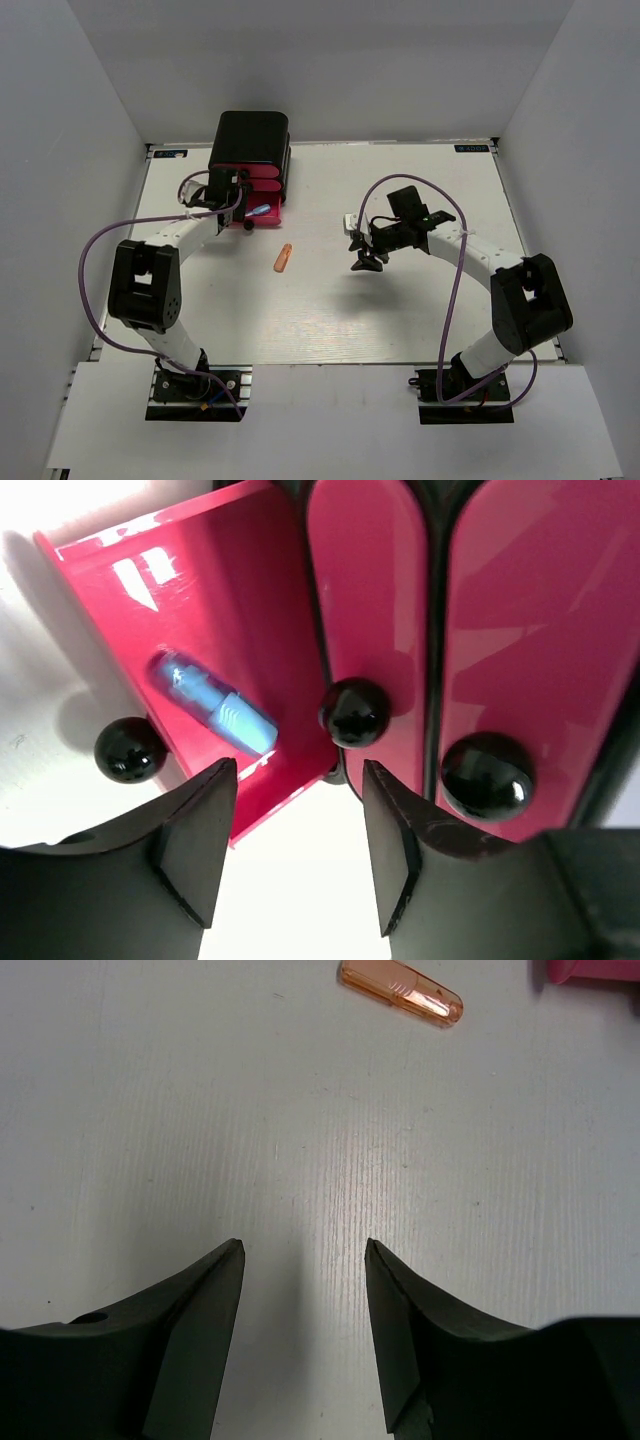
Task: Sort the stationery into containers
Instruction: Place the stationery in the drawer, then pick up the stationery from the center of the board.
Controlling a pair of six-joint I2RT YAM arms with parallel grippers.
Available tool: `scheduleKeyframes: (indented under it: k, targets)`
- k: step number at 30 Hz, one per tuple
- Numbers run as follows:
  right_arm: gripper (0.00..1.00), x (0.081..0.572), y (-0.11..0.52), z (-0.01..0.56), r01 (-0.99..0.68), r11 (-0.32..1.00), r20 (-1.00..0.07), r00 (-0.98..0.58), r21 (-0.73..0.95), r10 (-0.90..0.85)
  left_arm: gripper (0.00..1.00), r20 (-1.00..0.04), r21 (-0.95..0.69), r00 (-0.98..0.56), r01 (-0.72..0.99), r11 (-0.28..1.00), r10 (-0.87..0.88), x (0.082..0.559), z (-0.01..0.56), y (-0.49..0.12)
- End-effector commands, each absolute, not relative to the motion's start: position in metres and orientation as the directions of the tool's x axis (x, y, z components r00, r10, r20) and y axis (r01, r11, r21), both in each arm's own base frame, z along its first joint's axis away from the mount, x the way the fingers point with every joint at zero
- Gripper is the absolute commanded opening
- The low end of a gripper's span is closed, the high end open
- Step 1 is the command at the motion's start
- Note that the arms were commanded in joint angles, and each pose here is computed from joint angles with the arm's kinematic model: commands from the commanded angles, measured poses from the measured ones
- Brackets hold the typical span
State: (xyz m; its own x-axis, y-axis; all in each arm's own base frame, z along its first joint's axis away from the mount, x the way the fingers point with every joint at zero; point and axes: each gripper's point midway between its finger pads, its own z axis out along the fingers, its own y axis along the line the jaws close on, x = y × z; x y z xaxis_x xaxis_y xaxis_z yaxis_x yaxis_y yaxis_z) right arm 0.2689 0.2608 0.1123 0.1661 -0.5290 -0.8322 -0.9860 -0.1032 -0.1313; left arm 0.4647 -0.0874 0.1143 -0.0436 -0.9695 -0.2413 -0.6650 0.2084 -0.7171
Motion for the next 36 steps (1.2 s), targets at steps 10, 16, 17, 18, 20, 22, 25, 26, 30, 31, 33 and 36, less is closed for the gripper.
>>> scheduleKeyframes:
  k: [10,16,17,18,20,22,25,26,30,31,33,36]
  targets:
    - [0.19,0.264,0.262,0.119,-0.984,-0.117,-0.851,0.172,-0.131,-0.495,0.14,-0.751,-0.619,-0.524,0.345,0.706,-0.402,0.435,0.232,-0.194]
    - [0.18,0.269,0.267,0.119,-0.989,-0.110,-0.853,0.142,-0.100,-0.501,0.43,-0.580,-0.544,-0.807,0.486,0.684,0.112,0.368,0.117,-0.236]
    - [0.23,0.272,0.267,0.120,-0.988,-0.105,-0.852,0.148,-0.110,-0.502,0.50,-0.566,-0.522,-0.810,0.498,0.692,0.154,0.360,0.107,-0.240]
    - [0.29,0.273,0.266,0.120,-0.990,-0.095,-0.852,0.140,-0.107,-0.504,0.55,-0.535,-0.503,-0.821,0.499,0.706,0.199,0.350,0.093,-0.237]
    - [0.41,0.273,0.265,0.120,-0.990,-0.089,-0.850,0.143,-0.114,-0.507,0.60,-0.514,-0.460,-0.825,0.497,0.736,0.236,0.340,0.078,-0.236]
    - [0.44,0.273,0.264,0.119,-0.990,-0.084,-0.849,0.142,-0.115,-0.509,0.67,-0.500,-0.433,-0.825,0.502,0.749,0.264,0.331,0.068,-0.239]
    - [0.45,0.272,0.262,0.118,-0.990,-0.079,-0.846,0.142,-0.118,-0.514,0.70,-0.501,-0.352,-0.816,0.496,0.794,0.288,0.331,0.059,-0.236]
    - [0.46,0.271,0.262,0.118,-0.990,-0.078,-0.845,0.142,-0.118,-0.515,0.71,-0.514,-0.311,-0.810,0.483,0.818,0.283,0.337,0.059,-0.230]
    - [0.46,0.269,0.260,0.118,-0.990,-0.076,-0.845,0.141,-0.118,-0.516,0.71,-0.545,-0.257,-0.792,0.472,0.843,0.277,0.338,0.064,-0.230]
    - [0.46,0.268,0.262,0.117,-0.990,-0.081,-0.844,0.142,-0.118,-0.517,0.71,-0.547,-0.243,-0.791,0.465,0.851,0.276,0.340,0.064,-0.228]
    - [0.46,0.269,0.260,0.118,-0.990,-0.077,-0.844,0.143,-0.120,-0.517,0.71,-0.557,-0.224,-0.782,0.465,0.856,0.279,0.341,0.066,-0.228]
    - [0.46,0.269,0.261,0.117,-0.990,-0.078,-0.844,0.141,-0.117,-0.517,0.71,-0.562,-0.182,-0.779,0.442,0.878,0.276,0.343,0.066,-0.219]
